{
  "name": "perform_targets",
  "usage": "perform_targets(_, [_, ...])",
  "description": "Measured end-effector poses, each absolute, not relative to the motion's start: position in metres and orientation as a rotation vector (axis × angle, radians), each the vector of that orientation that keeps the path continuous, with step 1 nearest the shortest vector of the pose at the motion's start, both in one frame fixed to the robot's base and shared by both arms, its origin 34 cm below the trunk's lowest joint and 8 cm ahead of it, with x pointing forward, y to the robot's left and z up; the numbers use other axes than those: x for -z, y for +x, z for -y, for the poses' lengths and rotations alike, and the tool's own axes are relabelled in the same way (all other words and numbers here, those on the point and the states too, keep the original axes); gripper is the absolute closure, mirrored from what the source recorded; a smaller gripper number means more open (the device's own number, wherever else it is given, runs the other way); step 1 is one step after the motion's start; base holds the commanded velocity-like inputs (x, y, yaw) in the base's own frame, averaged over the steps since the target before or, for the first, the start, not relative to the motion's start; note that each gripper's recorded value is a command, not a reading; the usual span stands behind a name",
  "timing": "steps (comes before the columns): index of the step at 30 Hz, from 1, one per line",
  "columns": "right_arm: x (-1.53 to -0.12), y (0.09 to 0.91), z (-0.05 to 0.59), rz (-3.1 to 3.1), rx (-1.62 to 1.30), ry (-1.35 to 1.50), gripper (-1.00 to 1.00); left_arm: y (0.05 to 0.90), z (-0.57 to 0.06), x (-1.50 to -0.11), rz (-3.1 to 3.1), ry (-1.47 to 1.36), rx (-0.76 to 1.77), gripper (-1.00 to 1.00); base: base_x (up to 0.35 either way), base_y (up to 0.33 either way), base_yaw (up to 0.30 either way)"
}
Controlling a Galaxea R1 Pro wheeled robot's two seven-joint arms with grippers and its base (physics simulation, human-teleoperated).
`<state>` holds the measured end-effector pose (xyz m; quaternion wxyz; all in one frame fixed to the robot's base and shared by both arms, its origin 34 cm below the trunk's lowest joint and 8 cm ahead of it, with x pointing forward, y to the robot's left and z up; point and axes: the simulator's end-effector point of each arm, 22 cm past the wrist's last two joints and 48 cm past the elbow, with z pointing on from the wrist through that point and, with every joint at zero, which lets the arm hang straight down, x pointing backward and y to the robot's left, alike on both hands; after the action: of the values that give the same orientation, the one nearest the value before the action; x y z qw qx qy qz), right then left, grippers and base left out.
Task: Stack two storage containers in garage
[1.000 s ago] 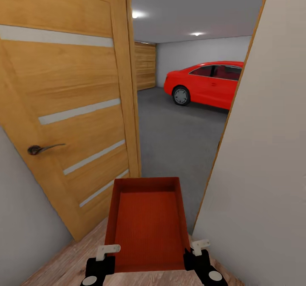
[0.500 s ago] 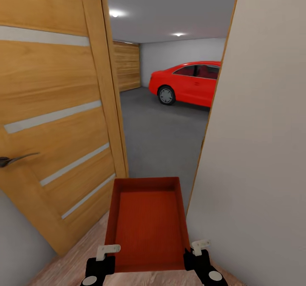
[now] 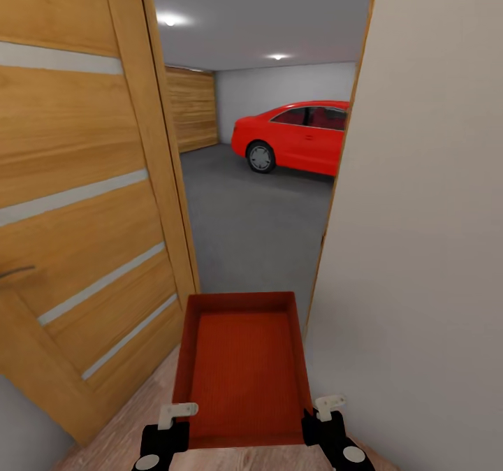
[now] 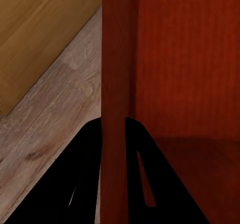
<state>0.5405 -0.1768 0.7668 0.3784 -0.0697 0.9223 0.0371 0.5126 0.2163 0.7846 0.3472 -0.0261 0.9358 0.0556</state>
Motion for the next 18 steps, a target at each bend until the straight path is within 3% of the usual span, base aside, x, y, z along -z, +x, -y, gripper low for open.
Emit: perform_targets(18, [-0.7665, 0.5402, 0.1769, -2.358, -0.094, -0.18, 1.0, 0.512, -0.2163, -0.784, -2.429, -0.069, -0.144, 1.0, 0.231, 0.199, 0.0])
